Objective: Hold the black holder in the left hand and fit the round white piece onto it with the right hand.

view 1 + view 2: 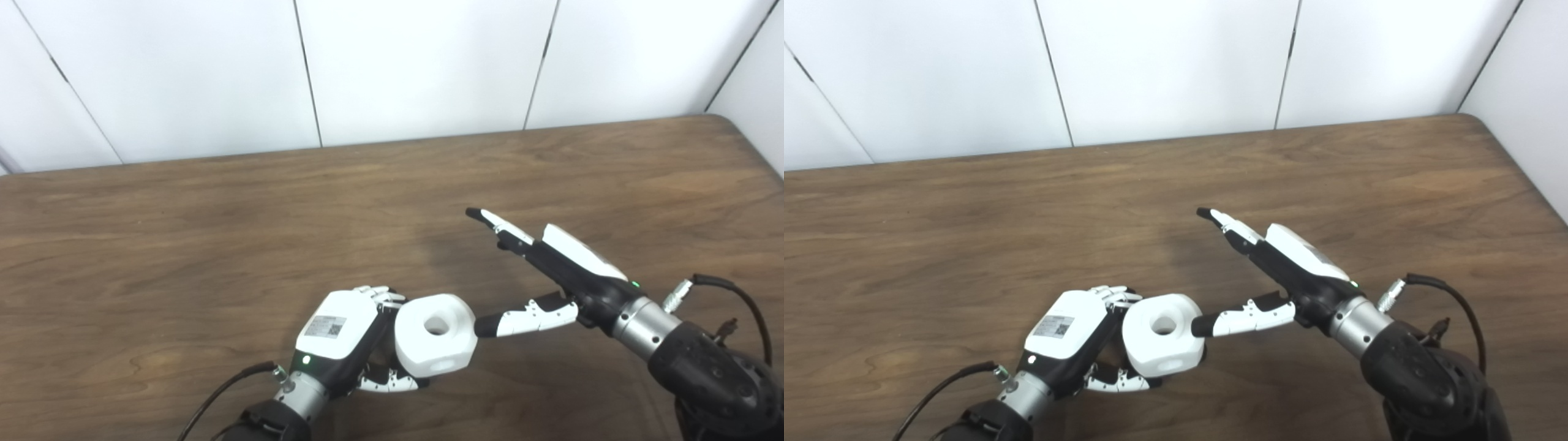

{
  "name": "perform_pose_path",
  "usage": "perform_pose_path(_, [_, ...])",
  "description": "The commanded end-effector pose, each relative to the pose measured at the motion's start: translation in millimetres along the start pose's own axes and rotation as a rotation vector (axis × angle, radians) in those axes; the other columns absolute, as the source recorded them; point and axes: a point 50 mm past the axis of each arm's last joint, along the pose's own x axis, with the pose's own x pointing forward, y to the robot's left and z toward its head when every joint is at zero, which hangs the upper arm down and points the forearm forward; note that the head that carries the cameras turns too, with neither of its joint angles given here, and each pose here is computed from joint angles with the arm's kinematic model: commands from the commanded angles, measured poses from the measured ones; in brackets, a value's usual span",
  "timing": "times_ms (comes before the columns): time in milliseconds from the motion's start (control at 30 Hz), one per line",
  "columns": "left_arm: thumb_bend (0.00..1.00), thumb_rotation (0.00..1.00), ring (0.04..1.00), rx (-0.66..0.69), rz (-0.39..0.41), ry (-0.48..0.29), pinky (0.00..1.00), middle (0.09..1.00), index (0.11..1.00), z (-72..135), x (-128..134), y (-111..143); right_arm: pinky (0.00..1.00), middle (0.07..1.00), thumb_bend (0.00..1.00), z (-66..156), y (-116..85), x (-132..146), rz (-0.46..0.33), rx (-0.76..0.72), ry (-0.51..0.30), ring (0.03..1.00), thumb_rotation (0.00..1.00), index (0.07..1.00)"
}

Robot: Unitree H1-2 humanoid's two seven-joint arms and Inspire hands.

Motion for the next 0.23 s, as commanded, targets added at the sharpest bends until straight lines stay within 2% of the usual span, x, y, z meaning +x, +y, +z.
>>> perform_pose_path(0, [0.52,0.06,0.857,0.02,-0.118,0.057,0.85,0.779,0.491,-15.4,-6.8,-15.2,0.93,1.0,0.98,5.3,-8.9,1.9,-0.058,-0.02,-0.017,1.0,0.74,1.0])
perform_pose_path(167, [0.52,0.07,0.863,0.06,-0.143,0.061,0.86,0.791,0.497,-17.7,-3.3,-14.0,0.89,1.0,0.99,1.0,-13.5,5.5,-0.075,-0.028,-0.005,1.0,0.76,1.0])
perform_pose_path(200, [0.66,0.13,0.866,0.073,-0.154,0.065,0.86,0.797,0.586,-17.7,-2.7,-13.7,0.89,1.0,0.99,0.1,-14.5,6.0,-0.078,-0.026,-0.009,1.0,0.76,1.0])
